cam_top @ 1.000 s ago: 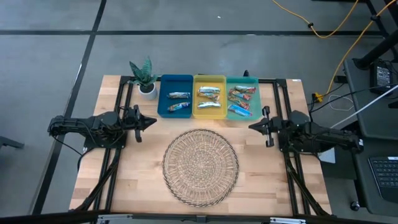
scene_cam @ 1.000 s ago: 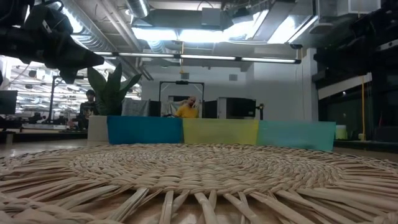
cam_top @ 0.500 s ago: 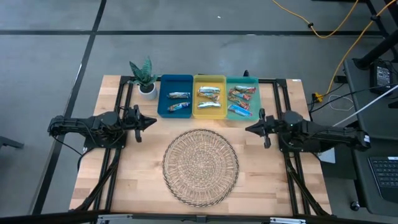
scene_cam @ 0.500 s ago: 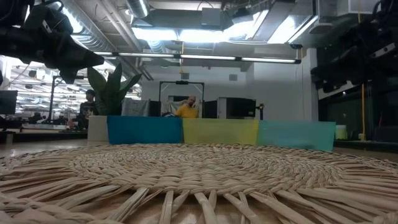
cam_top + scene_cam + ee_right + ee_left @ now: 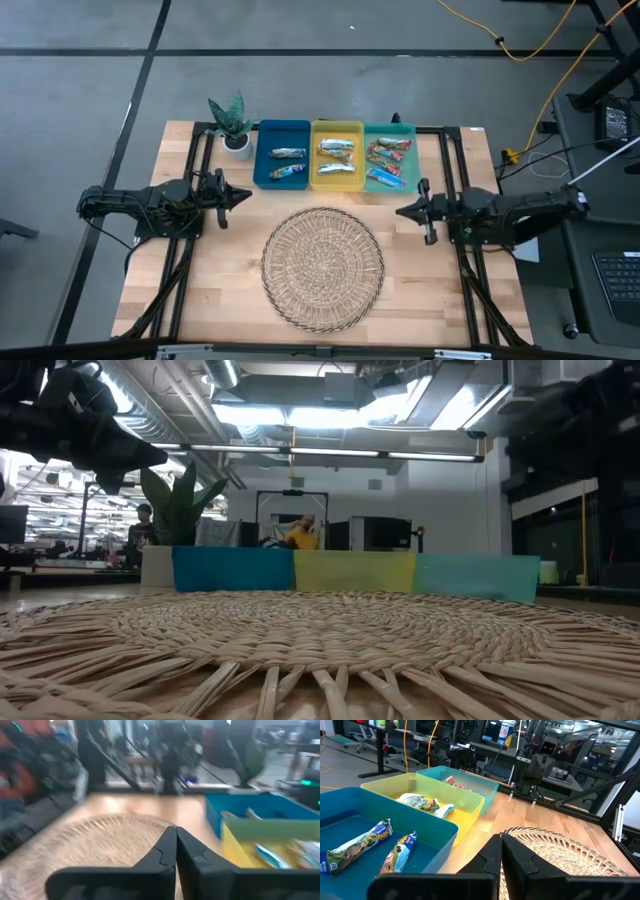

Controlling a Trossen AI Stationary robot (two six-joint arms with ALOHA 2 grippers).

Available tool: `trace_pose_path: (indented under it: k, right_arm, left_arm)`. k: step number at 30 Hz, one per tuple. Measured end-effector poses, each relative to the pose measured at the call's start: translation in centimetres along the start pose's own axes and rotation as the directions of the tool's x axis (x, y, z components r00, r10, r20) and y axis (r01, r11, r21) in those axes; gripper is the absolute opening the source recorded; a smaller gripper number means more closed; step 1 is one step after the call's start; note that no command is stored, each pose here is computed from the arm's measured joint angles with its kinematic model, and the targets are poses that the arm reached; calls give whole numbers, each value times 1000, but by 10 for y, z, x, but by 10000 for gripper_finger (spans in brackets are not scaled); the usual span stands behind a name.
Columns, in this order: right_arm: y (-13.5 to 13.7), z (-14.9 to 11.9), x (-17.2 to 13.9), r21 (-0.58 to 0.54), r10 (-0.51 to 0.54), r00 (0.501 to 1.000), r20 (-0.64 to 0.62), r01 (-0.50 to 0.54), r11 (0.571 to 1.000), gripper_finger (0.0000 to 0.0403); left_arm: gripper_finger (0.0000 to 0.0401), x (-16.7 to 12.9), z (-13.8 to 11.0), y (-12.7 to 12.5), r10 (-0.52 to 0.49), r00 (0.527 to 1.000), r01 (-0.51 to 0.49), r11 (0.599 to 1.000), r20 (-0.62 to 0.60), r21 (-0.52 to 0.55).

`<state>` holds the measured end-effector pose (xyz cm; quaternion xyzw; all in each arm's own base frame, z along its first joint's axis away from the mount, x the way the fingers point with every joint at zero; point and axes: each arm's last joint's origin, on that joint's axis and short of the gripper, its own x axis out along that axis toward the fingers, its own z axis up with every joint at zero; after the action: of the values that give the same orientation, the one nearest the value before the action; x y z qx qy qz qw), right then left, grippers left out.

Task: Pick and place Granola Bars by type
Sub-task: Return to Home Position

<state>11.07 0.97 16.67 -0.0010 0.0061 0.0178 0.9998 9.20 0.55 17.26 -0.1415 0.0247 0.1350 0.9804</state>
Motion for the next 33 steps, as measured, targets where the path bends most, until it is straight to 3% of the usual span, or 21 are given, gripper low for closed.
trace_pose_path:
  k: [4, 8, 11, 17, 24, 33]
  right_arm:
    - [3, -14, -2, -52, -74, 988, -138, 68, 996, 6]
    - [4, -12, -3, -70, -73, 985, -156, 63, 996, 6]
    - [5, -12, -3, -42, -35, 986, -163, 28, 999, 6]
    - [11, -14, -4, 47, 184, 965, -189, -178, 983, 6]
    - [10, -14, -4, -85, 151, 970, -191, -170, 982, 15]
    - [10, -14, -4, -80, 152, 970, -191, -170, 982, 25]
  left_arm:
    - [4, 0, 0, 0, 0, 1000, 0, 1000, 0, 0]
    - [8, 0, 0, 0, 0, 1000, 0, 1000, -1, 0]
    - [8, 0, 0, 0, 0, 1000, 0, 1000, 0, 0]
    - [4, 0, 0, 0, 0, 1000, 0, 1000, 0, 0]
    - [7, 0, 0, 0, 0, 1000, 0, 1000, -1, 0]
    - [4, 0, 0, 0, 0, 1000, 0, 1000, 0, 0]
